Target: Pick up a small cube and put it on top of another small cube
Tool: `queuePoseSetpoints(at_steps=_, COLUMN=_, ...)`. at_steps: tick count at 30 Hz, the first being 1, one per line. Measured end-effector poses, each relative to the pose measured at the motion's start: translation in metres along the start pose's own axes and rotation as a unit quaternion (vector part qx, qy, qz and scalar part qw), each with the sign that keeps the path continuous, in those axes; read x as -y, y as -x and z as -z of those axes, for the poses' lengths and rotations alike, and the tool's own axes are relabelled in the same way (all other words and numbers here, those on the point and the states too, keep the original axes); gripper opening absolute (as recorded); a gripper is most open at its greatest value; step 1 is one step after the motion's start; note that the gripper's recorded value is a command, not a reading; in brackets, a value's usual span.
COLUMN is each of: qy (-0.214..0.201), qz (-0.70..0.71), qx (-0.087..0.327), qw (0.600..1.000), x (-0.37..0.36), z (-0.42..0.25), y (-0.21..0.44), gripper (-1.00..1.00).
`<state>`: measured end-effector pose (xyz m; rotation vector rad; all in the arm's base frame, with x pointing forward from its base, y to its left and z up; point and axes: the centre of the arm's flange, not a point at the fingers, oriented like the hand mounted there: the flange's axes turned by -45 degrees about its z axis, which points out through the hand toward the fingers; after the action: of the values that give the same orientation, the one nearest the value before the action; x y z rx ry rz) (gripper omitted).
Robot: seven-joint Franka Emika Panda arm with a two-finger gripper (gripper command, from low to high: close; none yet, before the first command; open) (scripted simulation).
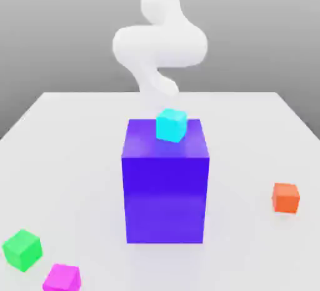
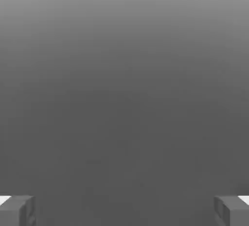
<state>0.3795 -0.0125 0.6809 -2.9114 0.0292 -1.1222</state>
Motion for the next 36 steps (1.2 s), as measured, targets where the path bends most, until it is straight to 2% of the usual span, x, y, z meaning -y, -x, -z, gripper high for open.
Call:
queuePoseSetpoints(at_steps=7, qy=-0.009, qz=-0.019, qx=0.089, qw=0.996, x=-0.039, z=-0.126, y=0.008, gripper=0.00)
queuePoseSetpoints(at_steps=14, qy=-0.006, qz=-0.039, qx=0.174, qw=0.984, x=-0.079, z=-0.243, y=0.048, gripper=0.00)
queuePoseSetpoints(at_steps=29, qy=0.038, qz=-0.071, qx=0.347, qw=0.934, x=-0.170, z=-0.433, y=0.225, gripper=0.00)
queuePoseSetpoints(at_steps=33, qy=0.042, qz=-0.071, qx=0.357, qw=0.931, x=-0.176, z=-0.474, y=0.267, gripper=0.00)
queuePoseSetpoints(at_steps=34, qy=0.042, qz=-0.072, qx=0.357, qw=0.930, x=-0.177, z=-0.483, y=0.275, gripper=-1.00)
queuePoseSetpoints(at_steps=36, qy=0.042, qz=-0.072, qx=0.357, qw=0.930, x=-0.177, z=-0.483, y=0.275, gripper=-1.00)
